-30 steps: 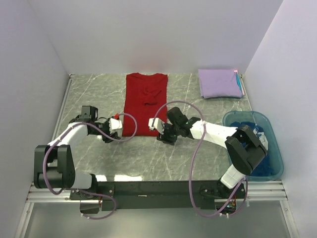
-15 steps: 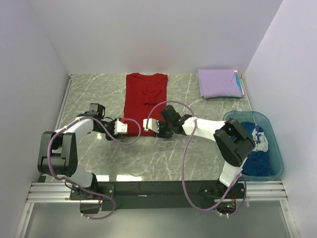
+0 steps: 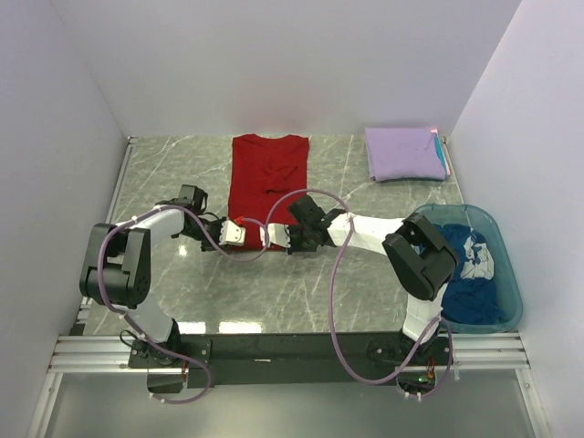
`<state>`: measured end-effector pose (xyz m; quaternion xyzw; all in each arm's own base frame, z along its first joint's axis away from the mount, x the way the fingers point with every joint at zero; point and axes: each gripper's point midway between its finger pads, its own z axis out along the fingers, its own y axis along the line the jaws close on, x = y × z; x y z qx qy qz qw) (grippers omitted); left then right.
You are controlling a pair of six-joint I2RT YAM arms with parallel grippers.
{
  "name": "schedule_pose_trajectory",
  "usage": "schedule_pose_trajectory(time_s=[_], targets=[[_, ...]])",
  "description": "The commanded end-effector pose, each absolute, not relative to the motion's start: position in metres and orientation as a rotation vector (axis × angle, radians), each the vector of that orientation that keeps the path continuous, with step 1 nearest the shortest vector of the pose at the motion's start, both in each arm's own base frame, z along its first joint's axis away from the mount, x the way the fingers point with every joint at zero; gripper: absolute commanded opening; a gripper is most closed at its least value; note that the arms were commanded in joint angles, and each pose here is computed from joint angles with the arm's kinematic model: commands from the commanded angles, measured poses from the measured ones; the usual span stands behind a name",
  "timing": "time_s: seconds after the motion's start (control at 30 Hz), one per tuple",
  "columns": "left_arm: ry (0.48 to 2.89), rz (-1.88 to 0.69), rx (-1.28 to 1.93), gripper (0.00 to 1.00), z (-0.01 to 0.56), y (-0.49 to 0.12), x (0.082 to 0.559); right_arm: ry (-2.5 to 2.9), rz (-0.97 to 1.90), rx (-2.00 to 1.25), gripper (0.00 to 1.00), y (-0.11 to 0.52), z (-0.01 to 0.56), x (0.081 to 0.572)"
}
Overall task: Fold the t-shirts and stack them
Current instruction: Fold the tshirt
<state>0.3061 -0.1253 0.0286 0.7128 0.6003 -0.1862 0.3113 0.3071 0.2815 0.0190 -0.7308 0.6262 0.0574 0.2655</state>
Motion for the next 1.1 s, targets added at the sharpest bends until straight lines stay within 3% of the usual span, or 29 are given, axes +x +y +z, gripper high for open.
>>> schedule_pose_trajectory(time_s=[0.0, 0.07, 0.1, 0.17, 0.53, 0.73, 0.87, 0.97, 1.07], targets=[[1.566, -0.472, 1.925, 0.25, 0.032, -0.126, 0.309, 1.709, 0.135, -1.992, 0.1, 0.284, 0.018, 0.312], [1.582, -0.474, 1.915, 0.15, 0.034, -0.125, 0.31, 1.74, 0.146, -1.951, 0.0, 0.285, 0.023, 0.315], [1.61, -0.491, 1.884, 0.05, 0.036, -0.126, 0.31, 1.745, 0.156, -1.932, 0.0, 0.286, 0.028, 0.316], [1.611, -0.499, 1.845, 0.01, 0.048, -0.124, 0.315, 1.78, 0.181, -1.87, 0.0, 0.287, 0.041, 0.32], [1.563, -0.56, 1.772, 0.01, 0.116, -0.126, 0.302, 1.831, 0.335, -1.628, 0.0, 0.281, 0.135, 0.329], [1.503, -0.655, 1.839, 0.01, 0.138, -0.129, 0.25, 1.837, 0.404, -1.685, 0.0, 0.259, 0.138, 0.278], [1.47, -0.769, 1.941, 0.0, 0.143, -0.127, 0.179, 1.776, 0.467, -1.786, 0.0, 0.241, 0.145, 0.223], [1.46, -0.774, 1.928, 0.0, 0.151, -0.13, 0.156, 1.685, 0.534, -1.856, 0.0, 0.233, 0.154, 0.187], [1.428, -0.757, 1.907, 0.0, 0.163, -0.136, 0.15, 1.656, 0.562, -1.837, 0.0, 0.233, 0.162, 0.181]])
